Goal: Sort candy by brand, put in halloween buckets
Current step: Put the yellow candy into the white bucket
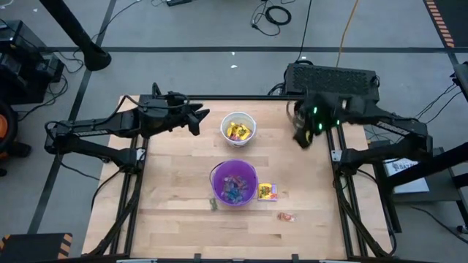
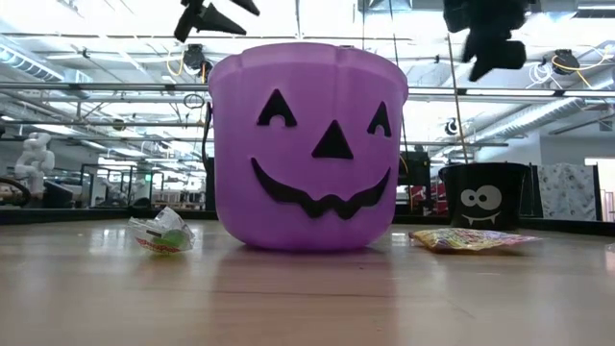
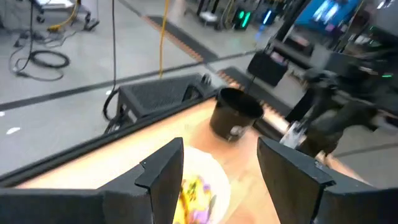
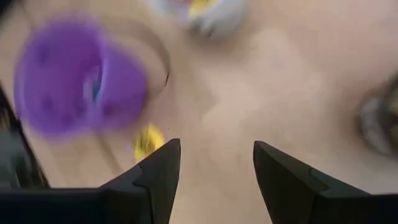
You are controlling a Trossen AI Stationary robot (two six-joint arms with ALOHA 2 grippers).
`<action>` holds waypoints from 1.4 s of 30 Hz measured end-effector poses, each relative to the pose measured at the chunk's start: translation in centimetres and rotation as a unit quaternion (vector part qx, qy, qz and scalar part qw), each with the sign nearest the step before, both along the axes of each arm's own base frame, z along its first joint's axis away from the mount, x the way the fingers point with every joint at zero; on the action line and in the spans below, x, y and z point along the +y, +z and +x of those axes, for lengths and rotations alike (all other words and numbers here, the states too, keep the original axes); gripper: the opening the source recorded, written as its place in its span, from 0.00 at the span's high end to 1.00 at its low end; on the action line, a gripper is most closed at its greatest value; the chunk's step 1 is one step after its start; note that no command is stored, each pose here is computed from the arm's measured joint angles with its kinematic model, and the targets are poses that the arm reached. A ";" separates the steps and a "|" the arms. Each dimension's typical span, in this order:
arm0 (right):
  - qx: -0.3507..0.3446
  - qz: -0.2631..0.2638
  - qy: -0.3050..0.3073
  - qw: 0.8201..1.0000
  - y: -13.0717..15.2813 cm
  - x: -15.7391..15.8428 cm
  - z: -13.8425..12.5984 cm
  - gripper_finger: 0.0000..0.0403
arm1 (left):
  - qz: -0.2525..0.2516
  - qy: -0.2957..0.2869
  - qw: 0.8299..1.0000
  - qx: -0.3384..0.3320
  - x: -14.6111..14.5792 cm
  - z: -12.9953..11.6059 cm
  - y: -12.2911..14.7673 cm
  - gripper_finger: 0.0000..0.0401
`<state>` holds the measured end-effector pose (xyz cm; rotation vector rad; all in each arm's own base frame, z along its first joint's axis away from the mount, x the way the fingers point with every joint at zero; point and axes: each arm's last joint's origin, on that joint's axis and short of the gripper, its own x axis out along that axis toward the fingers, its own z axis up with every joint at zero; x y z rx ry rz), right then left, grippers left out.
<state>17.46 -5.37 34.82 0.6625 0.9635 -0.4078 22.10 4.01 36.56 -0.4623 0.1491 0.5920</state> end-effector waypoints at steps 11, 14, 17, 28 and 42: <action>0.014 0.000 0.197 0.980 -7.5 7.2 4.4 0.52 | -0.019 -0.033 0.998 0.053 -0.2 -0.2 -1.0 0.47; 0.013 -0.003 0.236 0.972 -10.2 8.9 5.4 0.51 | -0.029 -0.047 0.997 0.050 -0.3 -0.2 -1.0 0.47; 0.035 -0.004 0.262 0.964 -12.6 10.2 6.0 0.48 | -0.044 -0.047 0.997 0.043 -0.3 -0.2 -1.0 0.47; 0.091 -0.028 0.323 0.942 -19.1 11.5 9.4 0.35 | -0.049 -0.048 0.997 0.043 -0.4 -0.2 -1.1 0.47; 0.127 -0.023 0.297 0.946 -21.1 11.5 9.9 0.73 | -0.058 -0.070 0.995 0.041 -0.5 -0.2 -1.1 0.47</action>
